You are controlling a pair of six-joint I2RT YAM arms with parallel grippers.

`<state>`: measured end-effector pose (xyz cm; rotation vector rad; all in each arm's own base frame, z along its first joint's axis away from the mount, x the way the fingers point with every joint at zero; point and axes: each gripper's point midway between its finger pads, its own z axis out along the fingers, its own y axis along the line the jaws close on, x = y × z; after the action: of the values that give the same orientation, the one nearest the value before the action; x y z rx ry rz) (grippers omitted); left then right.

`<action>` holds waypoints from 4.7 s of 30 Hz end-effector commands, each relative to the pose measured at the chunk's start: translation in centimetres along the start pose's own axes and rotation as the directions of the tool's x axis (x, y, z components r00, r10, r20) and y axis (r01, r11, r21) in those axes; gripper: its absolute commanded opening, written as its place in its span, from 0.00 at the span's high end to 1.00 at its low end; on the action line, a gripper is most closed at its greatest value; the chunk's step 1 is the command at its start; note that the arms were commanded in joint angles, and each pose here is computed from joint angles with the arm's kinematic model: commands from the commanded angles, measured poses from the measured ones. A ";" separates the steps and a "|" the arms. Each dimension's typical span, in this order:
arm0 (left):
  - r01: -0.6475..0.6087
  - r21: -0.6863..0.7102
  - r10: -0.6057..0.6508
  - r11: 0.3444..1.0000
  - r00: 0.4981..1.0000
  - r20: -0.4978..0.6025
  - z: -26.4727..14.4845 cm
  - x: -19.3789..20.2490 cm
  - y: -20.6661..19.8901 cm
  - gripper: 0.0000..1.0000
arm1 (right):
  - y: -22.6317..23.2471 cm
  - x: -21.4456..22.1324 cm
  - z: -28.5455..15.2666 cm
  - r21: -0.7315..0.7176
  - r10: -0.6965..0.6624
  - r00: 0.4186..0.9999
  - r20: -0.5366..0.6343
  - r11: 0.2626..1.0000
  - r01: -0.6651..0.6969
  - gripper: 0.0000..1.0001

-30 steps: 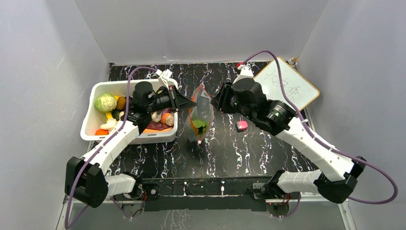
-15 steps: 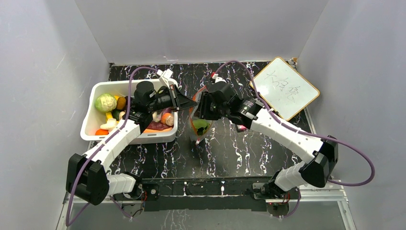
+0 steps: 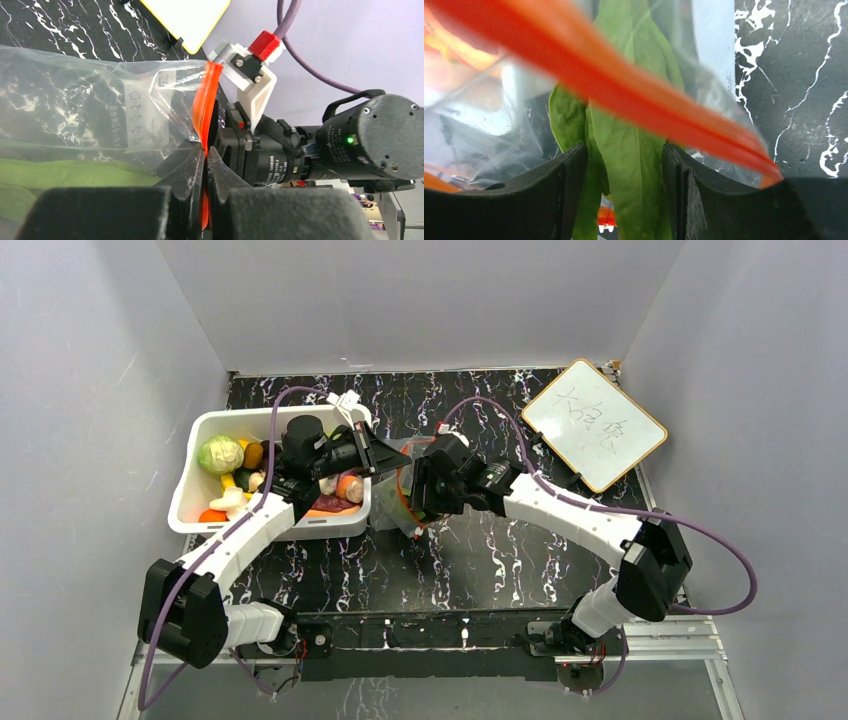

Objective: Place the food in the zip-top bag and seal the zipper
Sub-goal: Adjust the fake vegetable in the zipper food storage bag.

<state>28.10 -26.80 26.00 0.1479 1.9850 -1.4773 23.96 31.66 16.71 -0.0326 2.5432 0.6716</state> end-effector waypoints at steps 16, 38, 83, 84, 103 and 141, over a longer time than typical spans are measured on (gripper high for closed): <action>-0.048 -0.019 0.049 0.999 0.998 0.048 -0.9 -0.2 -0.3 1.00 | 2.5 -0.9 0.5 -0.206 0.099 0.988 0.120 0.976 -0.073 1.00; 0.044 0.041 -0.046 0.998 0.998 0.031 -0.6 -0.1 -1.5 1.00 | 1.7 -9.0 -3.5 -0.114 -0.164 0.736 0.656 0.943 0.312 1.00; 0.134 0.012 -0.131 0.991 0.983 -0.125 0.7 1.0 -0.7 1.00 | 1.8 -6.9 -5.9 0.305 -0.672 0.069 0.737 0.422 0.854 1.00; 0.131 0.003 -0.130 0.991 0.983 -0.127 0.8 1.0 -0.5 1.00 | 1.8 -6.8 -6.0 0.308 -0.674 0.059 0.736 0.412 0.858 1.00; 0.224 0.150 -0.199 0.963 0.965 -0.169 0.4 1.1 -3.6 1.00 | -0.9 -5.5 0.6 0.290 -0.714 0.177 0.677 0.481 0.827 0.88; 0.157 0.049 -0.153 0.986 0.985 -0.079 1.5 -0.9 -1.8 1.00 | -4.7 -4.0 -4.0 -0.006 -0.083 0.968 0.235 0.996 0.086 0.61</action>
<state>28.50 -28.29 25.35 0.0284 2.1244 -1.6323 25.68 22.91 17.82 -0.1170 2.3629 0.3884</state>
